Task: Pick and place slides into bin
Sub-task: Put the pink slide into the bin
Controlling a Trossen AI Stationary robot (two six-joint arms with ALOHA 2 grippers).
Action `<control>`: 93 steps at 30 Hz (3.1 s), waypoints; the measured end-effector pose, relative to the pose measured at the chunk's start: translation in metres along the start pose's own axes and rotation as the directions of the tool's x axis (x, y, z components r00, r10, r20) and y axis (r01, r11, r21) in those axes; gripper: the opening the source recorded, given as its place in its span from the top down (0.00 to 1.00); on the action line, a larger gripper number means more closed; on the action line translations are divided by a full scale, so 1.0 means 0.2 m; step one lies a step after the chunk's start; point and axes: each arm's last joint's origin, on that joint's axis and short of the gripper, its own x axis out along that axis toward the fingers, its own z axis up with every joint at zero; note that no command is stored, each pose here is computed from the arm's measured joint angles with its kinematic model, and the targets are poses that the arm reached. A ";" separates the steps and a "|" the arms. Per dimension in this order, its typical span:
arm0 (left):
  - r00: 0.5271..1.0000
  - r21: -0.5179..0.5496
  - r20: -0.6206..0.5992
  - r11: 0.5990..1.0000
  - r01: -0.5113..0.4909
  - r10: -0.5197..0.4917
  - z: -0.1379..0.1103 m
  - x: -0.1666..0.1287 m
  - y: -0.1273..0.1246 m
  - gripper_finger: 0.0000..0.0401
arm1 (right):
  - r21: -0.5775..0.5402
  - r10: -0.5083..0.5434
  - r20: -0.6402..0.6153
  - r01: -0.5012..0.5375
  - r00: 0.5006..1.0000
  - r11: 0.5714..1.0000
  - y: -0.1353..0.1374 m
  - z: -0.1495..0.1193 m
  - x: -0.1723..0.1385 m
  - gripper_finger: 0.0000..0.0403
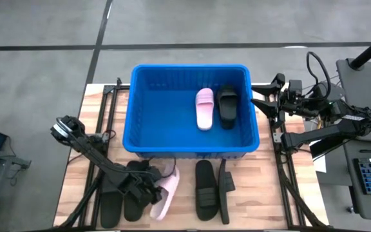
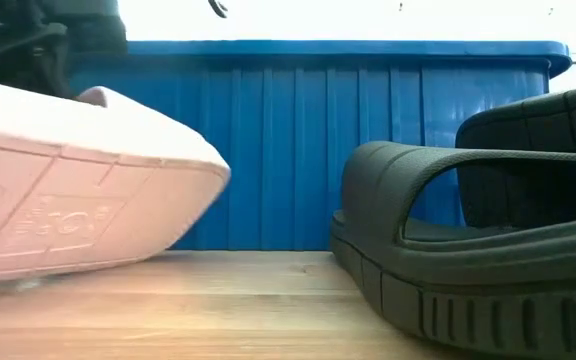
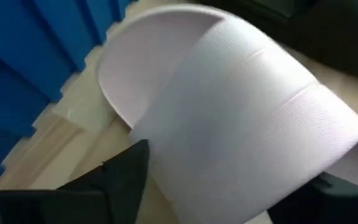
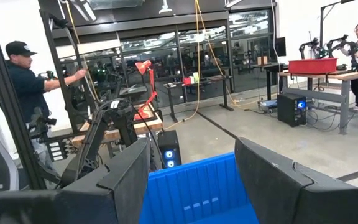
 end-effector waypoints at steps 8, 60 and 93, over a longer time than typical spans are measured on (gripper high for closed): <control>0.997 0.063 0.008 0.995 0.074 -0.074 0.07 0.03 -0.02 0.74 | -0.001 0.000 0.000 0.000 1.000 1.000 0.00 0.00 0.00 0.44; 0.643 0.002 0.538 0.762 -0.647 0.545 1.68 -0.16 0.63 1.00 | 0.088 0.004 0.071 -0.010 0.997 0.996 -0.03 0.05 -0.12 0.44; 0.697 0.370 0.112 0.621 -0.691 0.709 1.76 0.65 0.95 1.00 | 0.095 -0.074 0.071 0.067 0.995 0.993 -0.03 0.05 -0.11 0.44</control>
